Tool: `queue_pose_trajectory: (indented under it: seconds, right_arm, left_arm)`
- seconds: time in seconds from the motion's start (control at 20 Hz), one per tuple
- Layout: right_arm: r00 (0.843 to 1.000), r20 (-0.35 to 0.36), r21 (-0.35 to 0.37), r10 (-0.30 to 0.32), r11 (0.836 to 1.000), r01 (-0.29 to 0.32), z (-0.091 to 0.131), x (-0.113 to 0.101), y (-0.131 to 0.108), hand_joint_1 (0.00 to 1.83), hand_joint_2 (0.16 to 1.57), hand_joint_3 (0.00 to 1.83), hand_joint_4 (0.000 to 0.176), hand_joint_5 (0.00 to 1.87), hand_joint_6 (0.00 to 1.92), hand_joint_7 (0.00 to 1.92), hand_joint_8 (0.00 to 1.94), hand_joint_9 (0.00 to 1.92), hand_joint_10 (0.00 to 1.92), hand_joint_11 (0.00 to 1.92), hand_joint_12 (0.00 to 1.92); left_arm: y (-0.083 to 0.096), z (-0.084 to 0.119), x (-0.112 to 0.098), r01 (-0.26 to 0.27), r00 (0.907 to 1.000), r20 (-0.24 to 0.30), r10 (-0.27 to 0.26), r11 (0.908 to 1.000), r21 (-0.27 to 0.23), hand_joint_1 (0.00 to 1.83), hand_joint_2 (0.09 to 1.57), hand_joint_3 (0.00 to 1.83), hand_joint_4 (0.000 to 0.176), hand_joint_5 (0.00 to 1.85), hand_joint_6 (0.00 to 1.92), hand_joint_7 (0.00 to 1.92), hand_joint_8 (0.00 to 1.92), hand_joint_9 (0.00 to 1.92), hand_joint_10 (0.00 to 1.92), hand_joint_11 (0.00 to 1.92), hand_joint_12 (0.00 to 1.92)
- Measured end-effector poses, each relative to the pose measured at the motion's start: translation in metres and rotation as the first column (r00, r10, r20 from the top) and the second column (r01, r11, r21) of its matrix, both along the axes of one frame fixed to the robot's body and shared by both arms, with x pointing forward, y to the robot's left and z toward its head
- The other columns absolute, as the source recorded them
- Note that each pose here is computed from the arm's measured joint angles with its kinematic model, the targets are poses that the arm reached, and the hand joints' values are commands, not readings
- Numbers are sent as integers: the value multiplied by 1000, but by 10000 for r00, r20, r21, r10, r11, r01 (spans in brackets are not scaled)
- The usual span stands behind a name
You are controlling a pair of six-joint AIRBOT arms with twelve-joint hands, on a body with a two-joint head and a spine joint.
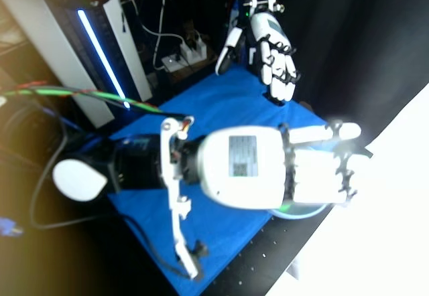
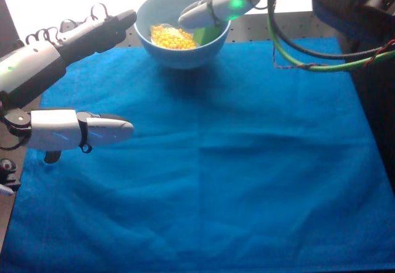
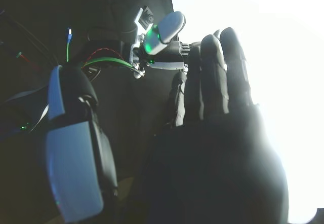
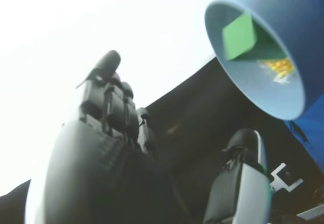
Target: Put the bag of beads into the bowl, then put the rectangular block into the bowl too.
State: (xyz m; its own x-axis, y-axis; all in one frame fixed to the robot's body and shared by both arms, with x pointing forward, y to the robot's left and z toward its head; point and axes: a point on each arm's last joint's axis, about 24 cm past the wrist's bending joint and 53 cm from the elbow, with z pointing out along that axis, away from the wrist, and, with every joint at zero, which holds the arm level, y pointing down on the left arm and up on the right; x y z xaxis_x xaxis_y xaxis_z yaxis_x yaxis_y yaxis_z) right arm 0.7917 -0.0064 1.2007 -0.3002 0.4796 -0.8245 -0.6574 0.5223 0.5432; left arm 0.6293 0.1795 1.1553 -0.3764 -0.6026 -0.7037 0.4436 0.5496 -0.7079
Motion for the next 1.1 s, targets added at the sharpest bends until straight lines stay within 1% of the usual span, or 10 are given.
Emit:
queue_pose_trajectory:
  seconds: [0.1, 0.25, 0.3, 0.4, 0.5, 0.55, 0.75, 0.8, 0.9, 1.1]
  right_arm:
    - [9989, 246, 285, 402, 9988, -409, 13, -15, -3, 607, 832, 0, 176, 0, 0, 0, 0, 9, 1, 0, 386]
    - [9964, 737, 1940, 411, 9795, -548, 44, -40, -62, 607, 798, 0, 176, 0, 0, 26, 2, 28, 4, 0, 404]
    - [9970, 686, 2264, 351, 9728, -498, 42, -48, -80, 639, 818, 1, 149, 0, 0, 65, 5, 5, 2, 0, 80]
    - [9992, 248, 2428, 327, 9693, -378, 23, -73, -113, 683, 831, 5, 169, 0, 0, 66, 3, 14, 5, 58, 30]
    - [9988, 34, 3386, 497, 9397, -479, 24, -111, -138, 783, 871, 17, 176, 16, 6, 62, 7, 0, 0, 1, 0]
    - [9978, 268, 4127, 599, 9085, -656, 33, -137, -155, 824, 905, 9, 155, 39, 4, 106, 7, 0, 0, 0, 0]
    - [9987, 188, 5151, 470, 8557, -500, 28, -178, -183, 793, 917, 3, 169, 61, 8, 94, 7, 0, 0, 0, 0]
    - [9997, -61, 5422, 252, 8400, -179, 18, -188, -194, 584, 995, 10, 159, 11, 1, 30, 1, 0, 0, 0, 0]
    - [9980, -593, 5607, -229, 8263, 522, 7, -192, -207, 739, 991, 0, 170, 14, 3, 4, 0, 0, 0, 0, 0]
    - [9971, -391, 5768, -658, 8133, 763, 16, -189, -221, 614, 995, 20, 98, 1, 0, 4, 0, 8, 1, 0, 0]
  left_arm:
    - [-1, 2, 0, 22, 10000, 59, -22, 10000, -38, 732, 983, 0, 148, 0, 0, 201, 0, 237, 1, 0, 531]
    - [0, 10, -6, -3, 9998, 203, 10, 9995, -331, 713, 979, 0, 151, 0, 0, 180, 0, 236, 1, 0, 532]
    - [1, 13, -10, 43, 9997, 253, -36, 9995, -299, 636, 962, 0, 171, 0, 0, 137, 0, 206, 0, 0, 561]
    - [5, 25, -19, 111, 9983, 583, -86, 9991, -419, 494, 947, 0, 176, 0, 0, 97, 0, 141, 0, 0, 478]
    - [5, 43, -29, 204, 9933, 1155, -106, 9963, -839, 546, 920, 0, 162, 0, 0, 53, 5, 91, 3, 0, 380]
    - [4, 51, -36, 344, 9885, 1502, -180, 9936, -1072, 606, 900, 0, 162, 0, 0, 48, 2, 95, 2, 0, 427]
    - [8, 58, -42, 255, 9843, 1767, -20, 9911, -1304, 518, 909, 1, 176, 0, 0, 33, 1, 94, 1, 0, 470]
    - [8, 61, -46, 195, 9825, 1859, 94, 9881, -1528, 454, 993, 14, 176, 0, 0, 6, 0, 50, 0, 0, 388]
    - [9, 64, -56, 250, 9780, 2085, 101, 9860, -1649, 493, 1094, 20, 176, 0, 0, 0, 0, 8, 2, 1, 82]
    - [31, 59, -64, -380, 9764, 2021, 767, 9813, -1886, 215, 1117, 3, 128, 0, 0, 0, 0, 0, 0, 0, 1]
